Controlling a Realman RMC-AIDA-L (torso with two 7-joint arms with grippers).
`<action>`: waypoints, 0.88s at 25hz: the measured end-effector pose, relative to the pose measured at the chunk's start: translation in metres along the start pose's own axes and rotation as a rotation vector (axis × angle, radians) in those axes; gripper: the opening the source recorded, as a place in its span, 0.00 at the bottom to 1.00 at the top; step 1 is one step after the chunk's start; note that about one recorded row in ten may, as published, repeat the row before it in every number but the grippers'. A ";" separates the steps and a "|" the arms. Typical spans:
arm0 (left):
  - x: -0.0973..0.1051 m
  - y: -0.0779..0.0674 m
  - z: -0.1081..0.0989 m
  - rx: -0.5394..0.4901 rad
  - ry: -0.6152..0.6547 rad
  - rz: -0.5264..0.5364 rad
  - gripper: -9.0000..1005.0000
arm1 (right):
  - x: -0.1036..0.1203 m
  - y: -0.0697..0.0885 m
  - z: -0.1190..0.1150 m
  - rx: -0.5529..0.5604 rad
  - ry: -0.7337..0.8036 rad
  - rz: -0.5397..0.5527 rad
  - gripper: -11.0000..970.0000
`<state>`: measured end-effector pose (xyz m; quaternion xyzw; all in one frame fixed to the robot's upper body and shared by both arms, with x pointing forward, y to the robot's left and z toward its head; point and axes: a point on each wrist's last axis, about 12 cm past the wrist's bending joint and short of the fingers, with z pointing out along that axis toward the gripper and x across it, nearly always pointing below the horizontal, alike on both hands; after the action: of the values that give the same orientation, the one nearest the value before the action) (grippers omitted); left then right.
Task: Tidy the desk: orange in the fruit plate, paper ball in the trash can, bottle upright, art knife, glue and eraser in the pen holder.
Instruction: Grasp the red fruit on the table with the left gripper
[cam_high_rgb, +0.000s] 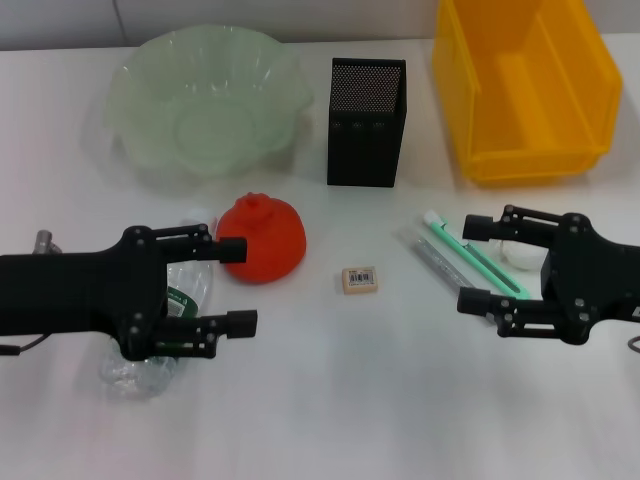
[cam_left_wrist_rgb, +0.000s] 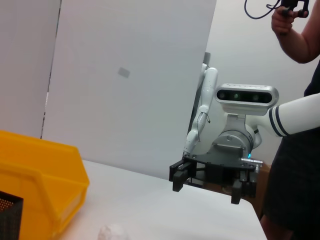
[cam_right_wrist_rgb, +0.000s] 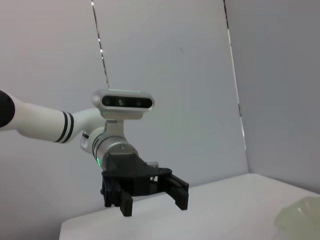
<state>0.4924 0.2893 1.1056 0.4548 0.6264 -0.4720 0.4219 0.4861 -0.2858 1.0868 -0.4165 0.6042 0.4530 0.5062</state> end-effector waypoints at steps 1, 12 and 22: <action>-0.003 0.001 0.001 -0.002 -0.010 0.004 0.78 | 0.000 0.000 0.000 0.000 0.000 0.000 0.80; -0.037 0.048 0.022 -0.148 0.174 0.048 0.78 | -0.002 -0.002 -0.011 0.065 -0.031 -0.023 0.80; -0.049 0.081 0.061 -0.226 0.409 0.125 0.78 | 0.000 0.001 -0.013 0.065 -0.039 -0.045 0.80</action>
<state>0.5878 0.2326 1.1232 0.5288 0.7182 -0.2699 0.3629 0.4818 -0.2977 1.0877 -0.4045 0.5989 0.4298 0.5413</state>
